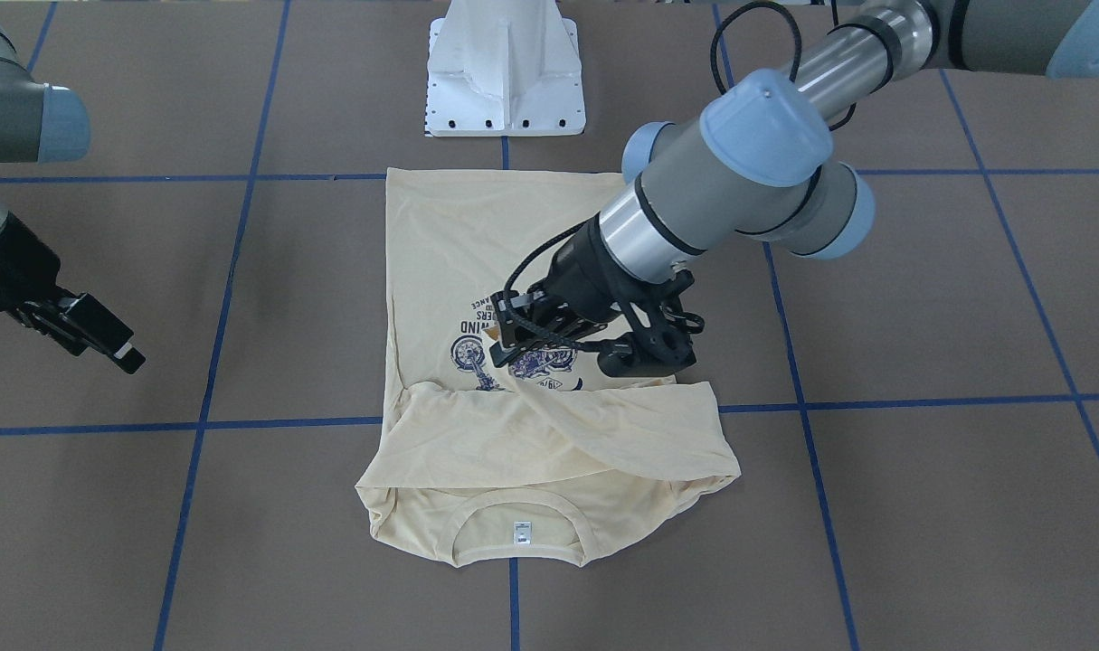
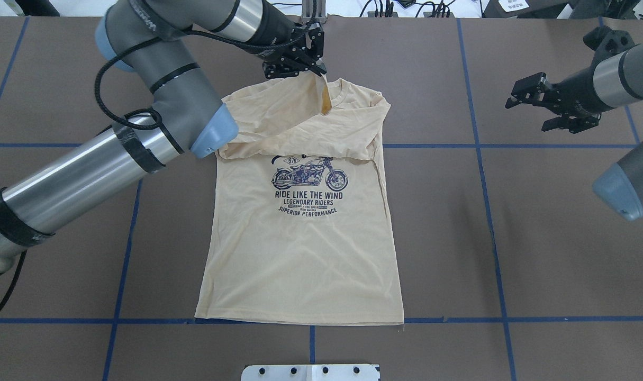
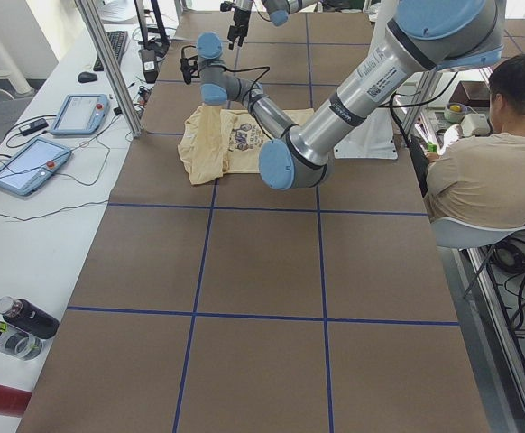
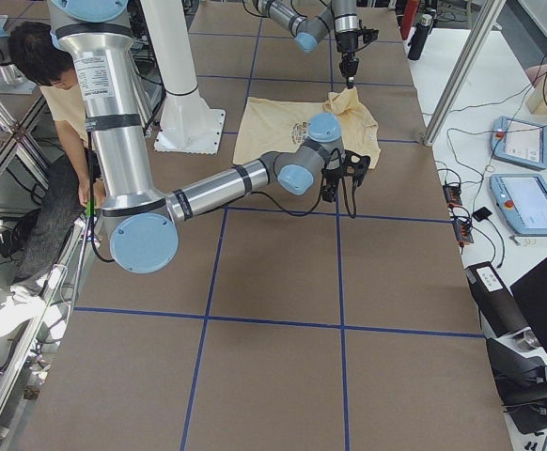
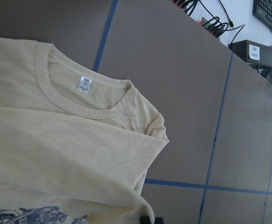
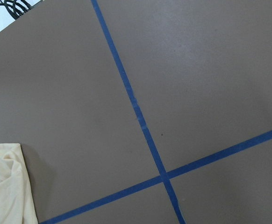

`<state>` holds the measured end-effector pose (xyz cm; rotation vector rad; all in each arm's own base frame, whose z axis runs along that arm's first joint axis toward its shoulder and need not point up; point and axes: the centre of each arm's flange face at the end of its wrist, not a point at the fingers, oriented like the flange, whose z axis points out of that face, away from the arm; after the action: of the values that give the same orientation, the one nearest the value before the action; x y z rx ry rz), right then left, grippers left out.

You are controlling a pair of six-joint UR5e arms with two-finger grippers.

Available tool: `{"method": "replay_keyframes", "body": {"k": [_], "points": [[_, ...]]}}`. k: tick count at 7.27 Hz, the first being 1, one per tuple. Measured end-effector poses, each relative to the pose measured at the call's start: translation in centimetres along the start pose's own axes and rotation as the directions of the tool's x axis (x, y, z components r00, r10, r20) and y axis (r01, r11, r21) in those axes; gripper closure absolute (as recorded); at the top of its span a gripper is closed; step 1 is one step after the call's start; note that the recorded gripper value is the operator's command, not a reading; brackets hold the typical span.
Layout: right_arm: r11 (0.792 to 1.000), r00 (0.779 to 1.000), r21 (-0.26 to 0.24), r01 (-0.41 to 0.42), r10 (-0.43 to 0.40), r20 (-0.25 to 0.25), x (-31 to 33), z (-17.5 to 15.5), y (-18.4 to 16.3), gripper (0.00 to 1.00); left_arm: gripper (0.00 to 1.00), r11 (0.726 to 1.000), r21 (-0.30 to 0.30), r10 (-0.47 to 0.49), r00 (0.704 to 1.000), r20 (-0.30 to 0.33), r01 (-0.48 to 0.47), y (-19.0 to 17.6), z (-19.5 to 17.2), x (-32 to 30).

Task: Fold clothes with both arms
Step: 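Carry the sleeve with the left gripper across toward the collar, then lay the sleeve on the shirt and open the left gripper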

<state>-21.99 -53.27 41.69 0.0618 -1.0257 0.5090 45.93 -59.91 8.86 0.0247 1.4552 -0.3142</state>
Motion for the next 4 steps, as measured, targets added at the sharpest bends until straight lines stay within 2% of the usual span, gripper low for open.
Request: {"method": "replay_keyframes", "body": {"k": [1,4], "points": [[1.0,1.0,0.002,0.0,0.0,0.0,0.0,0.0,0.0,0.01,1.0,1.0,0.024,0.007,1.0,-0.01,-0.007,1.2,1.6,1.5],[1.0,1.0,0.003,0.002,-0.002,0.002,-0.2,-0.1,0.0,0.01,1.0,0.999,0.043,0.012,1.0,-0.005,-0.012,3.3,5.5,3.8]]}}
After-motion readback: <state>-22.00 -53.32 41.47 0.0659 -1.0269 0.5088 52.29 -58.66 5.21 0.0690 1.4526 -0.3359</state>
